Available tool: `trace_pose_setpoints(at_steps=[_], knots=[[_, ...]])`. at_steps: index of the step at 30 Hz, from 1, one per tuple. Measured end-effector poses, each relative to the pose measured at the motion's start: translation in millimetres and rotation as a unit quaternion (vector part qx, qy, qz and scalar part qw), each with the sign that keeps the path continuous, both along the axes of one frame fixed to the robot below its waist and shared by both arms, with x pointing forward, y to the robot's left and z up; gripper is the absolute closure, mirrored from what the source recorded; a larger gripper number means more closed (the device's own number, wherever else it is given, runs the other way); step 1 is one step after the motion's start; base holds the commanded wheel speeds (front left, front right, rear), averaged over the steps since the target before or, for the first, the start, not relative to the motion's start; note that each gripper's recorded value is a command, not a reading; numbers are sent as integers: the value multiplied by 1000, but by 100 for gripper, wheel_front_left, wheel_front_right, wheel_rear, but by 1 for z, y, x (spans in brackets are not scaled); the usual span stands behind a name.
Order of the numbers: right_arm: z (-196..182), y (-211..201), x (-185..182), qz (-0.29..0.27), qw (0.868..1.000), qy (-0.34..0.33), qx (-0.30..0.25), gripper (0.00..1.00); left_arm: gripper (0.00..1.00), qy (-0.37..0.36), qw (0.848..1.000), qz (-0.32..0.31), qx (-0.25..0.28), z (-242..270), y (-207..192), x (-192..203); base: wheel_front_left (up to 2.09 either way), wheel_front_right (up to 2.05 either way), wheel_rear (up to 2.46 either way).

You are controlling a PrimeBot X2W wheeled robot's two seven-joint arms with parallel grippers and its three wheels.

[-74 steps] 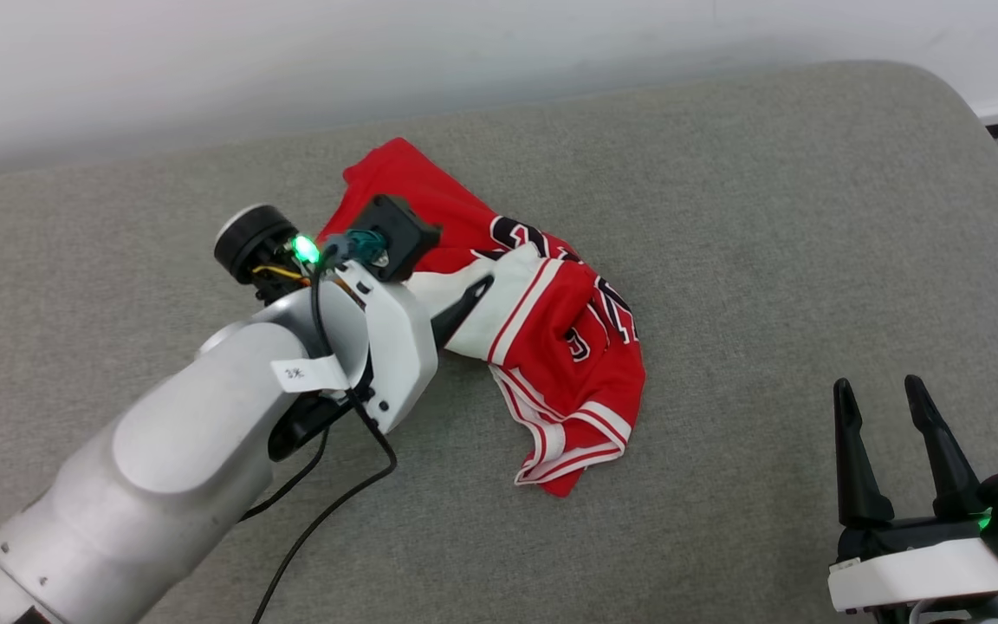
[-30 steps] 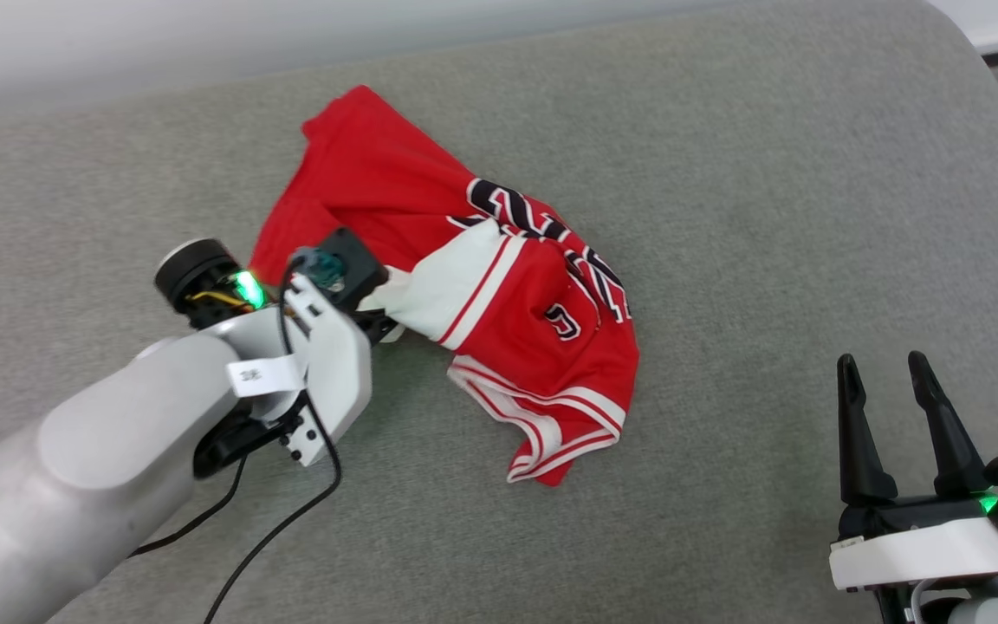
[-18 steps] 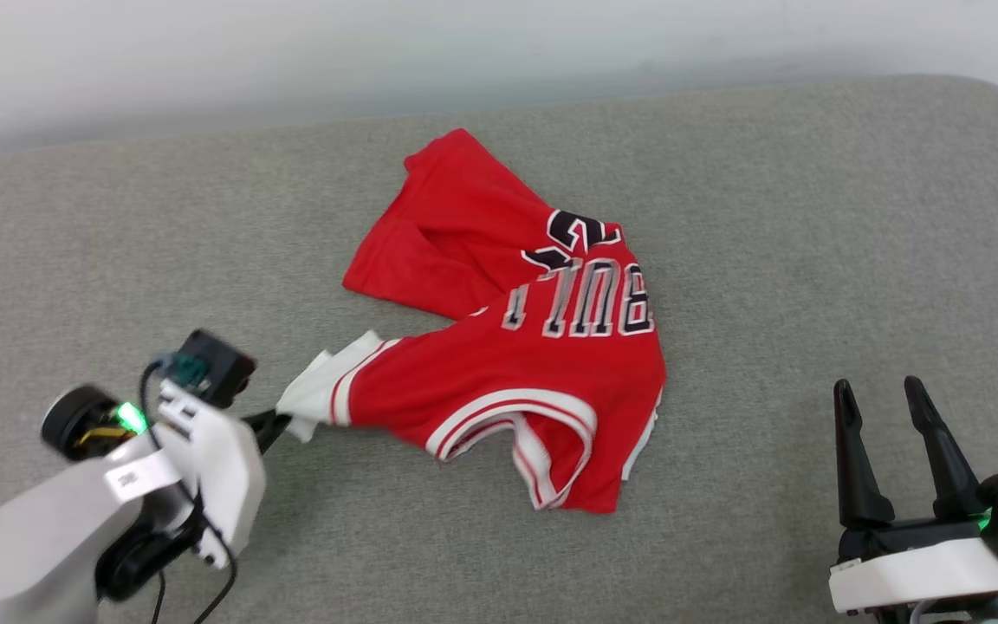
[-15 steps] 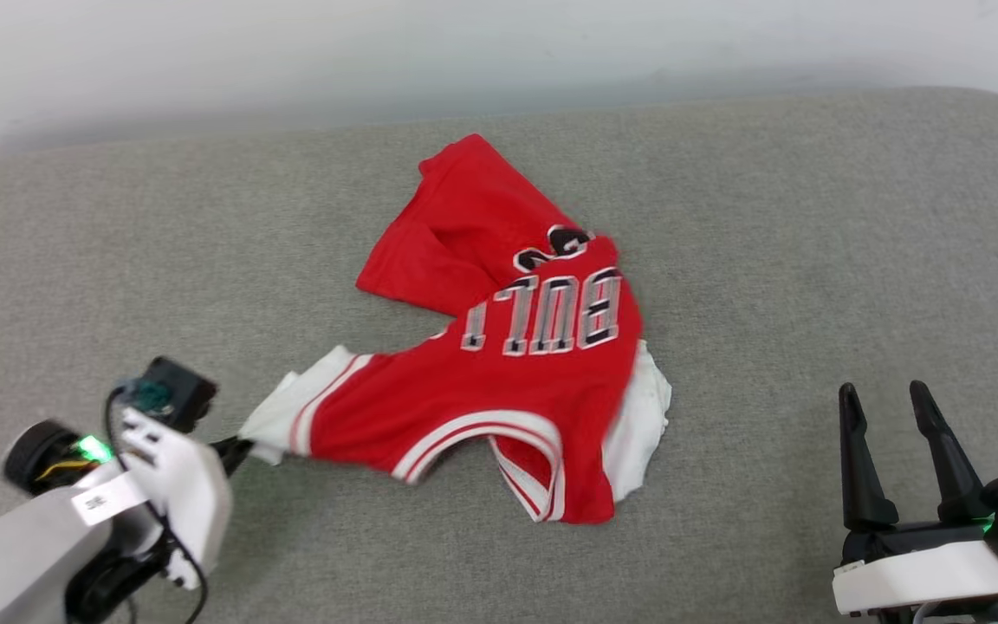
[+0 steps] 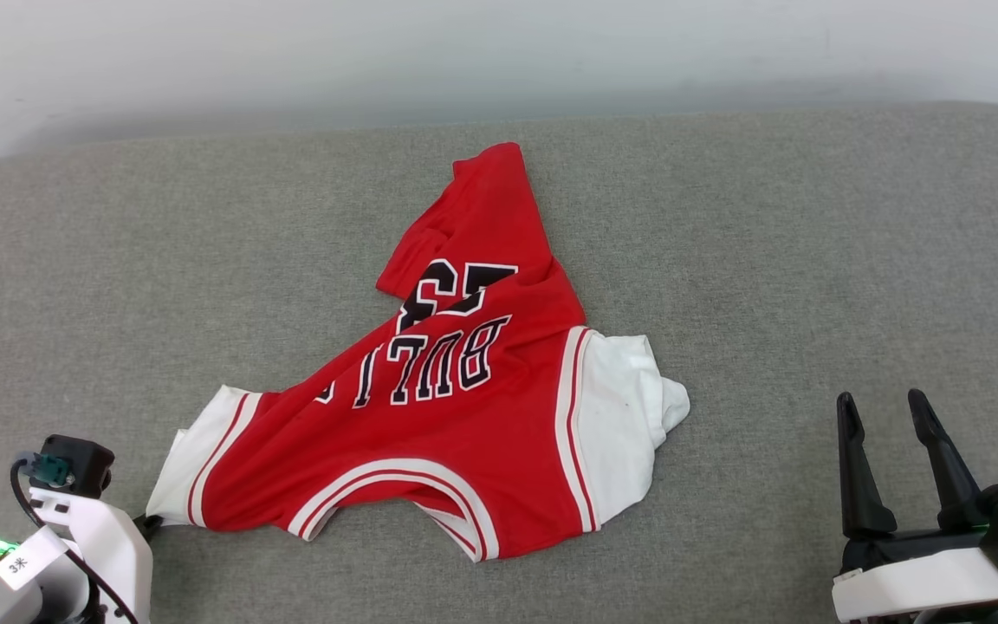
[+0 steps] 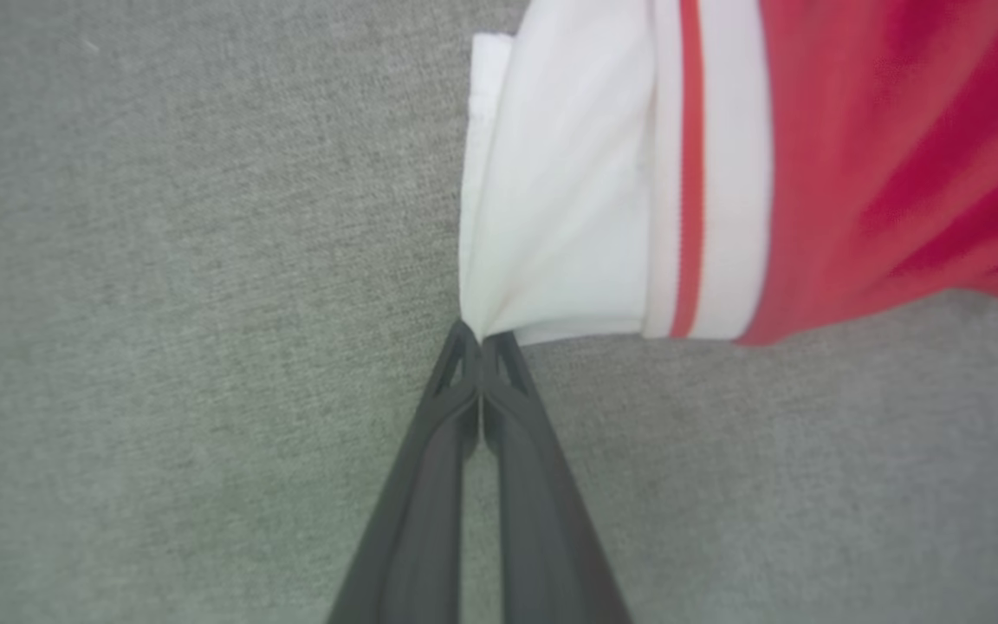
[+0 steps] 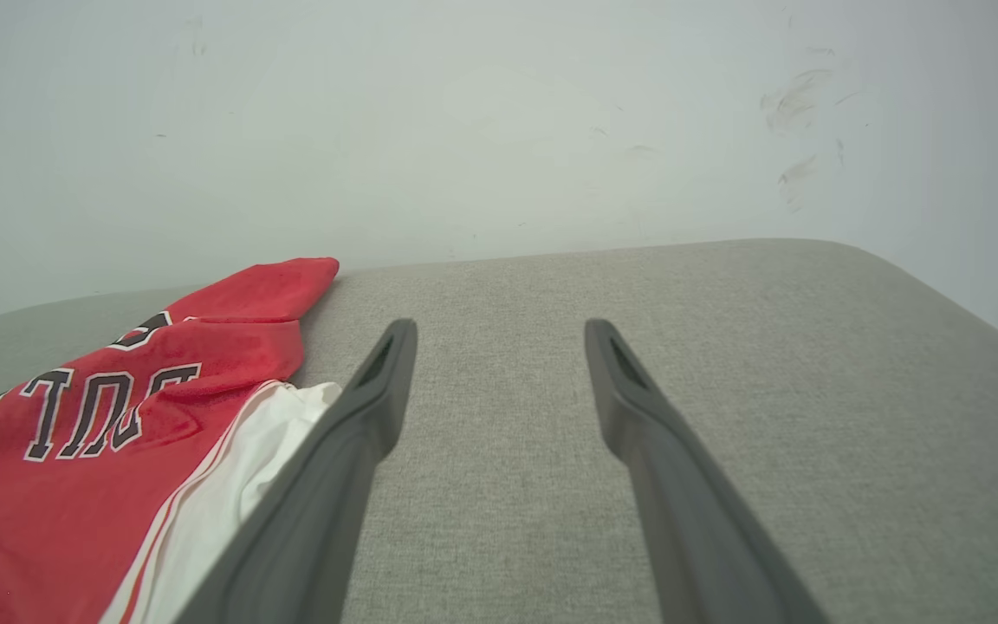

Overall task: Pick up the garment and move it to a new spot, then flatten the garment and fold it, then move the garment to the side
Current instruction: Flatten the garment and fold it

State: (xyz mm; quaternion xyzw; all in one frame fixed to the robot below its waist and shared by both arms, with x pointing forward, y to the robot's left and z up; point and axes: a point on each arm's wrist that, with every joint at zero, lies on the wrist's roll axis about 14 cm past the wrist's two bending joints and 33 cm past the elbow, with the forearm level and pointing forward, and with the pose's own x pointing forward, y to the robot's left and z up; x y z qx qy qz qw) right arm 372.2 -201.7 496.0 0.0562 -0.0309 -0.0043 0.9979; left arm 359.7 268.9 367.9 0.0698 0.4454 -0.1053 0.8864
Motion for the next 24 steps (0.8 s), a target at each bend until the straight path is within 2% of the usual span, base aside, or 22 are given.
trace_pose_setpoints(at_steps=[3,5,9,13,21,24], knots=[[1,0,0,0,1000,-2,-3,0,100,-12,1000,11,-13,-1,-2,1,0,0,0],[4,1,0,2,1000,-6,-9,0,0,-34,999,14,-23,2,-7,4,0,0,0],[22,1,2,4,999,-32,-26,0,0,-126,991,22,-36,27,-16,23,0,0,0],[54,6,10,11,995,-80,-56,0,0,-221,974,34,-43,61,-20,36,0,0,0],[124,18,32,50,975,-182,-119,0,0,-322,942,81,-42,107,-24,33,0,0,0],[133,26,45,78,967,-191,-147,0,0,-374,921,97,-40,134,-25,35,0,0,0]])
